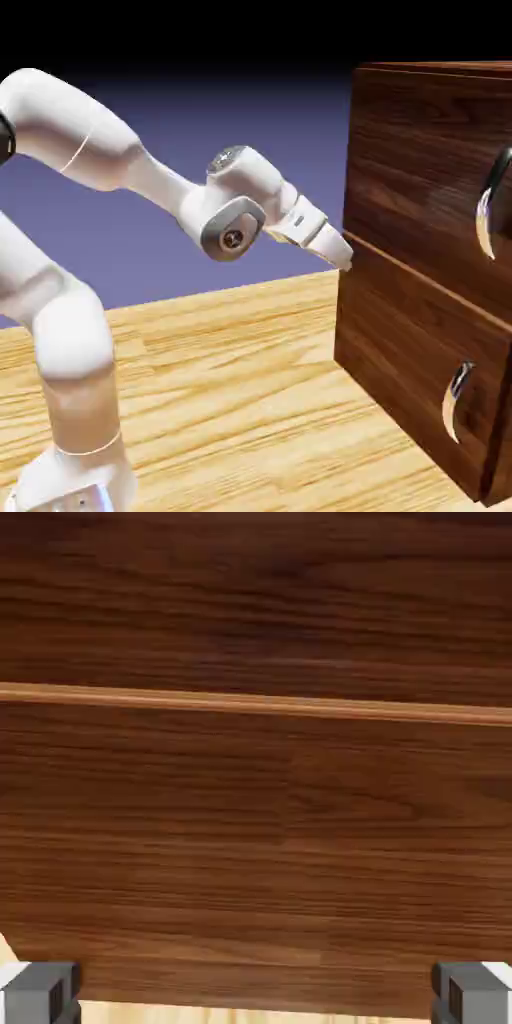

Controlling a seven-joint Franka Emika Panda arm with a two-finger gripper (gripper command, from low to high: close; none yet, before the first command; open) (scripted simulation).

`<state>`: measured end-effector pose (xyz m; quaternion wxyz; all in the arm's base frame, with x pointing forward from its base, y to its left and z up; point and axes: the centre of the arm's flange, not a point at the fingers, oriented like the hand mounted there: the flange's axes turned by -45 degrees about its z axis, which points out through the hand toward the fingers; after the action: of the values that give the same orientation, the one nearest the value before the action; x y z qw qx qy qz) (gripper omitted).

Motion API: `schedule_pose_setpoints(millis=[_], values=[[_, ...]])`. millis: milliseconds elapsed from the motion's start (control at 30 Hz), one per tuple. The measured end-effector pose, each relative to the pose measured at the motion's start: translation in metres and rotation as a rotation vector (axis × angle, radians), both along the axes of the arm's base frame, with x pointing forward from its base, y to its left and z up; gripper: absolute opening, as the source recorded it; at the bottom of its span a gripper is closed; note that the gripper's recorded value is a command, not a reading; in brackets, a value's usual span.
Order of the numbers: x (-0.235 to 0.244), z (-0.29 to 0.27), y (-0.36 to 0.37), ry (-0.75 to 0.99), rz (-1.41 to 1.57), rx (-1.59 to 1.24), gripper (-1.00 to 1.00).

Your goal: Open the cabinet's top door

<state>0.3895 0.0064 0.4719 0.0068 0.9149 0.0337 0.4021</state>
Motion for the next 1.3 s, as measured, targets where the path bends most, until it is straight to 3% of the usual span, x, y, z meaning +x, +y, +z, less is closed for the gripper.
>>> schedule_pose_setpoints(millis=[367, 700, 1000, 1300], values=[[-0.017, 0.112, -0.005, -0.274, 0.093, -0.039, 0.0], [-0.041, 0.179, -0.046, -0.494, 0.118, -0.04, 0.0], [-0.049, 0.198, -0.107, -0.644, 0.098, -0.016, 0.0], [-0.031, 0.171, -0.174, -0.733, 0.054, 0.023, 0.0]])
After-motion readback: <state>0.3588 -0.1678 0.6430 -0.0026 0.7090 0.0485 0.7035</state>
